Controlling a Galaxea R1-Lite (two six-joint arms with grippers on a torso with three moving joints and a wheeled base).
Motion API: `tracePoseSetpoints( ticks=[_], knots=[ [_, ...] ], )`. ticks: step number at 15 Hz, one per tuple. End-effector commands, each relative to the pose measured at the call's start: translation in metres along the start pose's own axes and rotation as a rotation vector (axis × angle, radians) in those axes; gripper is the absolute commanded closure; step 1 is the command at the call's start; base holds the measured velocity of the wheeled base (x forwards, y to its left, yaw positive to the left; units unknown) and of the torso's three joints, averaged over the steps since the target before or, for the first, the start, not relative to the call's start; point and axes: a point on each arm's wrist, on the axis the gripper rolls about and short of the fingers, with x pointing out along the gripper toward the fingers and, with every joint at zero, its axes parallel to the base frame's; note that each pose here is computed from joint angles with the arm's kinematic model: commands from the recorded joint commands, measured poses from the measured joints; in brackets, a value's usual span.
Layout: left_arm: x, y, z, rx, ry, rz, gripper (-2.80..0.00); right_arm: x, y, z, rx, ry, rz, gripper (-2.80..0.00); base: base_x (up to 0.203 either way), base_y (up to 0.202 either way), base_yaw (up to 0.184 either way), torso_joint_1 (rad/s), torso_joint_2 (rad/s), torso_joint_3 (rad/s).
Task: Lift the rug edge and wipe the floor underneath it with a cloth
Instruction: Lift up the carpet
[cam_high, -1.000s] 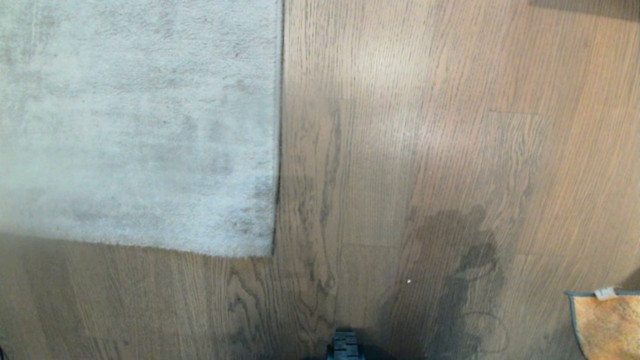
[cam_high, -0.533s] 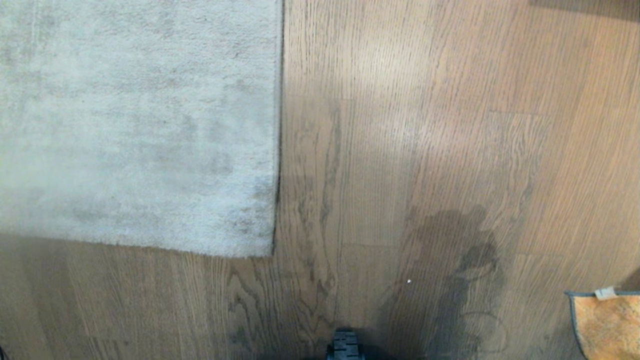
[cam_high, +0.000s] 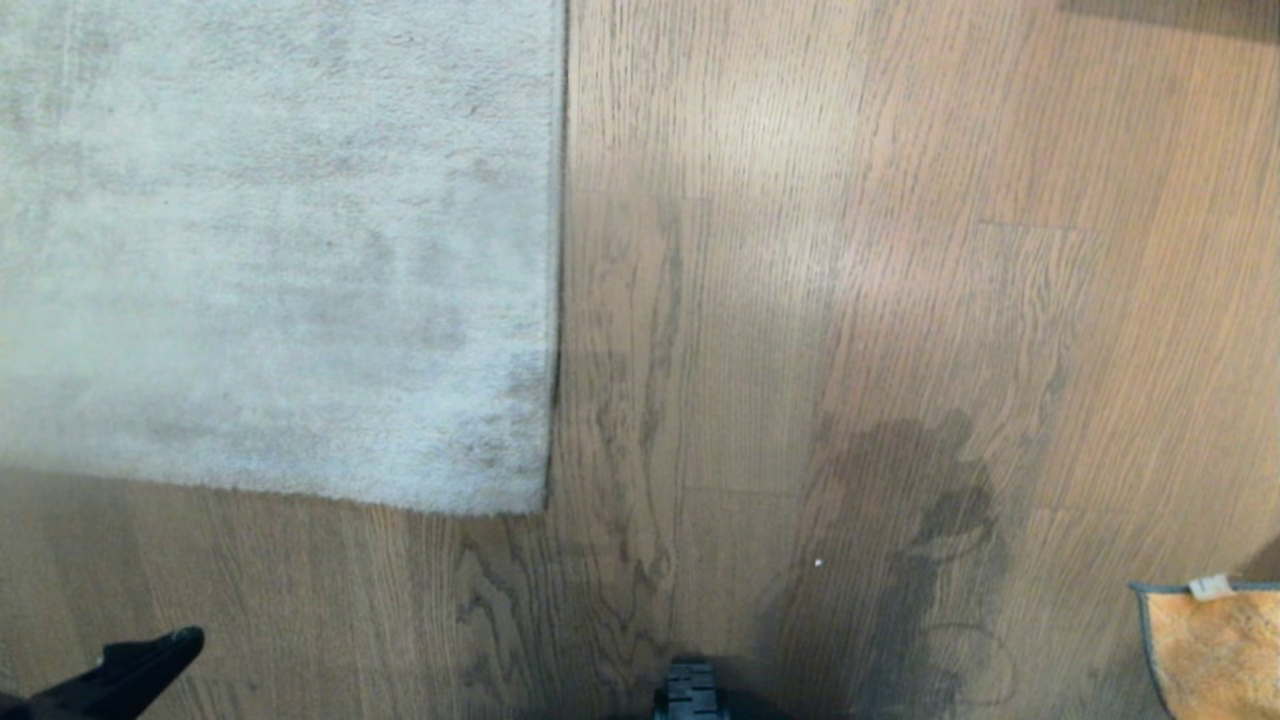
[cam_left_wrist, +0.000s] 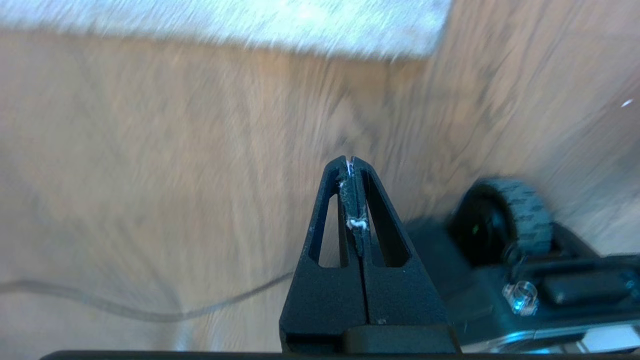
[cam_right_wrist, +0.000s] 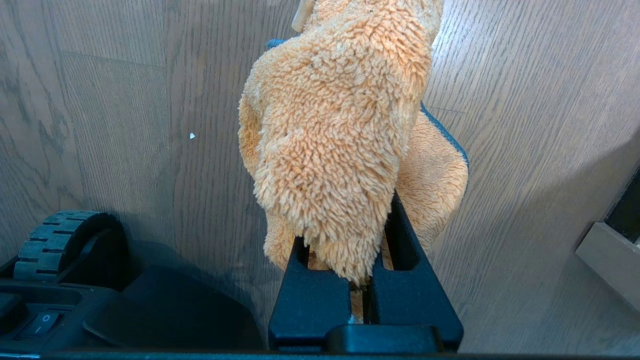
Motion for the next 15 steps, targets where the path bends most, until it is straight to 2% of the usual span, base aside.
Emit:
tracePoseSetpoints(
  ticks=[1,5,9,12,15],
  knots=[
    [0.036,-0.004,0.016,0.013,0.078,-0.041,0.00,0.000,0.000,0.000,-0.001,0.001,0.000,0.00,0.000,0.000,0.000,0.000,0.00,0.000],
    [0.083,-0.022,0.055,0.028,0.072,-0.121,0.00,0.000,0.000,0.000,-0.001,0.001,0.000,0.00,0.000,0.000,0.000,0.000,0.00,0.000],
    [0.121,-0.058,0.085,0.028,0.063,-0.214,0.00,0.000,0.000,0.000,-0.001,0.001,0.000,0.00,0.000,0.000,0.000,0.000,0.00,0.000],
    [0.135,-0.085,0.095,0.003,0.063,-0.277,0.00,0.000,0.000,0.000,-0.001,0.001,0.000,0.00,0.000,0.000,0.000,0.000,0.00,0.000],
    [0.141,-0.106,0.099,0.004,0.065,-0.315,0.00,0.000,0.000,0.000,-0.001,0.001,0.000,0.00,0.000,0.000,0.000,0.000,0.00,0.000]
  ],
)
